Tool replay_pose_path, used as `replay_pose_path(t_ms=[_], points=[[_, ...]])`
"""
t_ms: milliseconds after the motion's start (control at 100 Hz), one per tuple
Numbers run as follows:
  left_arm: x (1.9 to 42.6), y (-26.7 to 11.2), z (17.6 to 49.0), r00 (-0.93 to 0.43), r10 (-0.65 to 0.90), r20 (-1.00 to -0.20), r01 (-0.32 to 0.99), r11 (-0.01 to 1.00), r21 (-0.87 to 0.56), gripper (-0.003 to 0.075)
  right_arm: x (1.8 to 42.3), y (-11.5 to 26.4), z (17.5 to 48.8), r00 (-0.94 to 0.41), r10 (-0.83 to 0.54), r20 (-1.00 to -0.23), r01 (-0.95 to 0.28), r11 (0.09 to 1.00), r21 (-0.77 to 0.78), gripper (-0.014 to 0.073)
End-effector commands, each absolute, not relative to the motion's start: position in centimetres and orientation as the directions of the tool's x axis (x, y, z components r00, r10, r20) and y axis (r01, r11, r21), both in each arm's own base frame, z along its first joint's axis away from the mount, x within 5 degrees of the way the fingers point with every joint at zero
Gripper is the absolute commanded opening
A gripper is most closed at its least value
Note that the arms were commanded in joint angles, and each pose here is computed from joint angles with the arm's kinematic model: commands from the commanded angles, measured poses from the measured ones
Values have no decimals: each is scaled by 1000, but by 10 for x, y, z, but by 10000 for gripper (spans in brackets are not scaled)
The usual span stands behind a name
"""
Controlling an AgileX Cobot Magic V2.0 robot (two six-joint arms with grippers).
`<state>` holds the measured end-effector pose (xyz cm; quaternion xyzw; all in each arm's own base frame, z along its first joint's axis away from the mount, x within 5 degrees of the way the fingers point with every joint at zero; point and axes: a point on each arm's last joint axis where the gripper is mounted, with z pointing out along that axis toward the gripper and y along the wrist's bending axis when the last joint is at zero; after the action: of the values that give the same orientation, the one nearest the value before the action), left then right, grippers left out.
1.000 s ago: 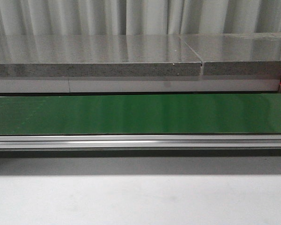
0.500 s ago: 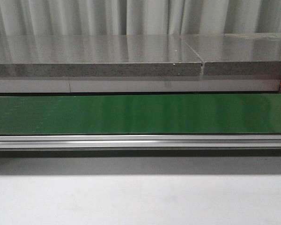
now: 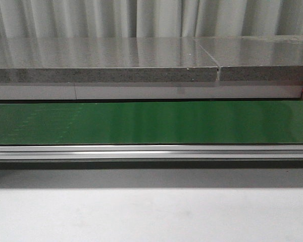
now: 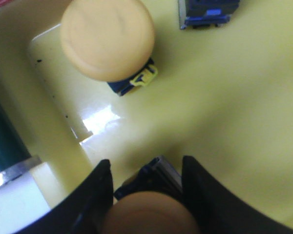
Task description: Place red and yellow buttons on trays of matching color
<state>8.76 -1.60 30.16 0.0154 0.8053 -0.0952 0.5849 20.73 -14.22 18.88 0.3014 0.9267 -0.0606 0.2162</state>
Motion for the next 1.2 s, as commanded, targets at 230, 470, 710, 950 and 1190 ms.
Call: replay_pose_path(t_ms=[230, 470, 710, 950, 1190], points=[[89, -17, 316, -231, -100, -968, 155, 978, -139, -19, 214, -149, 199, -691, 523, -499, 593, 805, 24, 489], [89, -17, 316, -231, -100, -968, 155, 978, -139, -19, 216, -150, 204, -698, 528, -483, 592, 805, 24, 645], [89, -17, 316, -231, -100, -968, 155, 978, -139, -19, 214, -144, 235, -669, 501, -549, 581, 813, 34, 645], [89, -17, 316, -231, -100, -968, 155, 978, -139, -19, 197, -114, 288, -579, 385, -718, 520, 854, 38, 645], [89, -17, 316, -231, -100, -968, 155, 978, -139, -19, 180, -68, 334, -468, 153, -871, 336, 942, -15, 645]])
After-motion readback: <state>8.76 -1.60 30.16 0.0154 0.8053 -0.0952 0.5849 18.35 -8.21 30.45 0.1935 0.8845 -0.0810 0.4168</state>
